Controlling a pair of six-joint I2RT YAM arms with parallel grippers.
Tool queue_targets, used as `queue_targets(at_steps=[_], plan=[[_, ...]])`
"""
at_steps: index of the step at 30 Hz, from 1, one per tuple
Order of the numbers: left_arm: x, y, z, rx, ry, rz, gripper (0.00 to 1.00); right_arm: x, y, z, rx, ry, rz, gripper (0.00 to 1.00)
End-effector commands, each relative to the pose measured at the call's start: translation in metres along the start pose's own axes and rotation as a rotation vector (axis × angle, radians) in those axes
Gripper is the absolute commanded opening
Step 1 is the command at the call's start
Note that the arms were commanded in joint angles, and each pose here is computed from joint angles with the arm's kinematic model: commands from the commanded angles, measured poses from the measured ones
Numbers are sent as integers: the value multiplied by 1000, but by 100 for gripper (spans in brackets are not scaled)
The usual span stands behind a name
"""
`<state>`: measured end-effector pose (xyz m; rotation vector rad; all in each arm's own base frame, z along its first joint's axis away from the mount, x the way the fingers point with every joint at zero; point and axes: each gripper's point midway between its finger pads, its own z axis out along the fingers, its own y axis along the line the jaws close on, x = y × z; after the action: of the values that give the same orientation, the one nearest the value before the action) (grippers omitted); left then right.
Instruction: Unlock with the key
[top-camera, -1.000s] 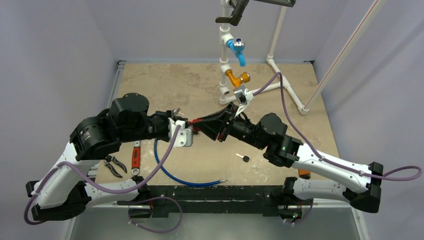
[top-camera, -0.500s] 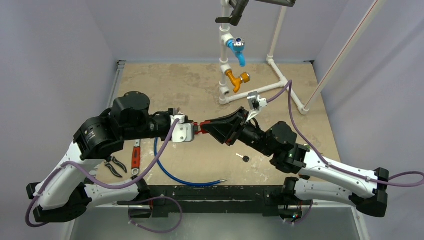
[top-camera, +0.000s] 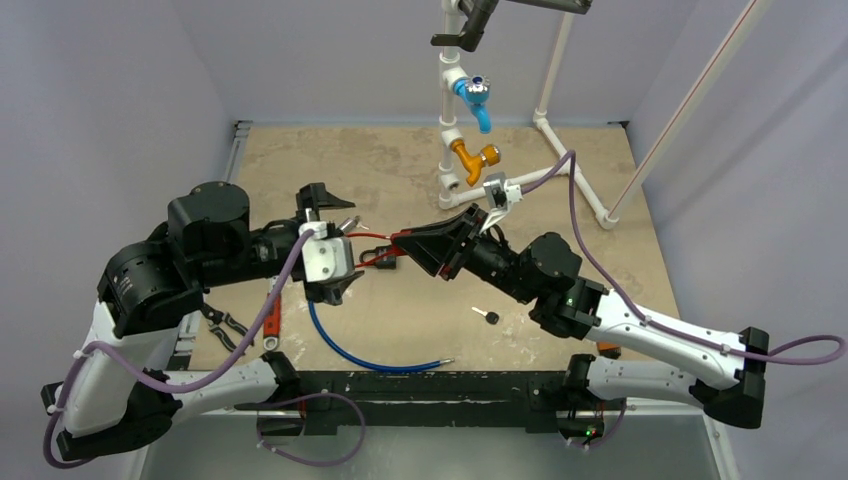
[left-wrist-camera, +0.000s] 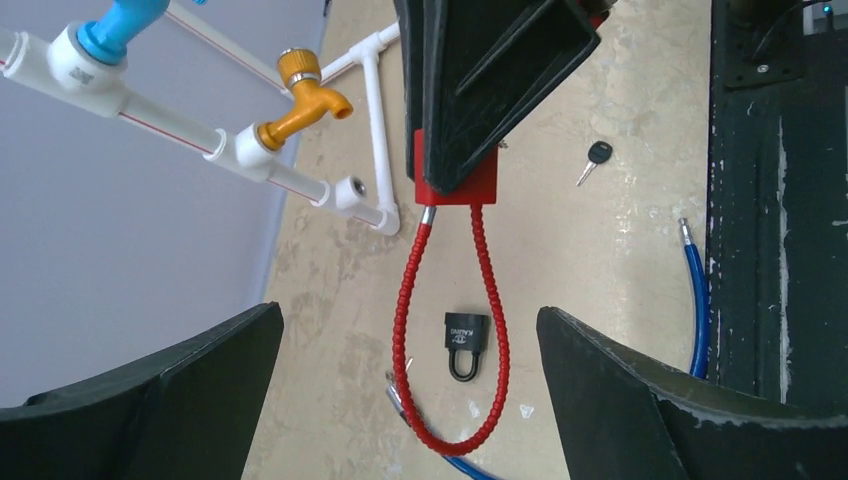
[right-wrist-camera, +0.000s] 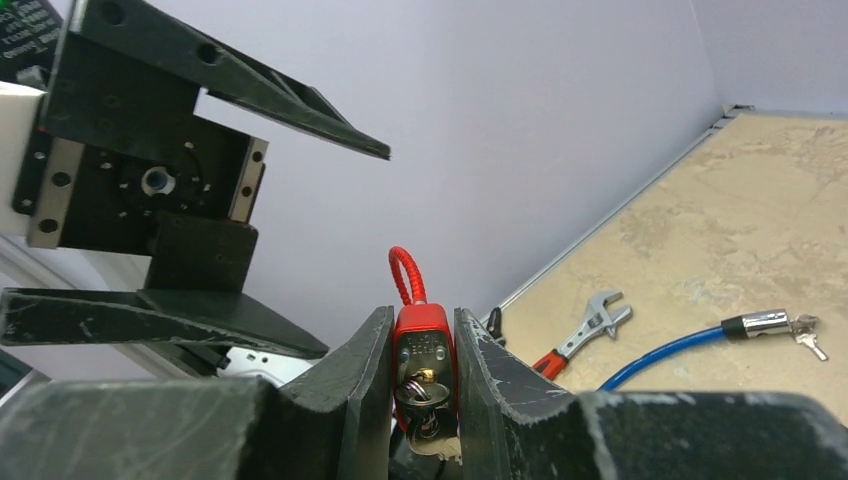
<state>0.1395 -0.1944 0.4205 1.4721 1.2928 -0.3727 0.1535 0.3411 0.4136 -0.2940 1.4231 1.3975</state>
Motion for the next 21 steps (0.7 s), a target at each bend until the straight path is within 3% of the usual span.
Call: queue_targets(at_steps=[1, 8, 19, 21], plan=[[-7, -7, 5, 43, -23, 39, 100, -39, 31, 5, -89, -102, 5, 0], [0, -10, 29, 60, 28, 135, 100, -41, 35, 8, -92, -109, 4, 0], [10, 19, 46, -95, 119, 202, 100, -41, 35, 7, -94, -116, 7, 0], [10, 26, 44, -128, 130, 211, 95, -42, 33, 5, -87, -122, 9, 0]])
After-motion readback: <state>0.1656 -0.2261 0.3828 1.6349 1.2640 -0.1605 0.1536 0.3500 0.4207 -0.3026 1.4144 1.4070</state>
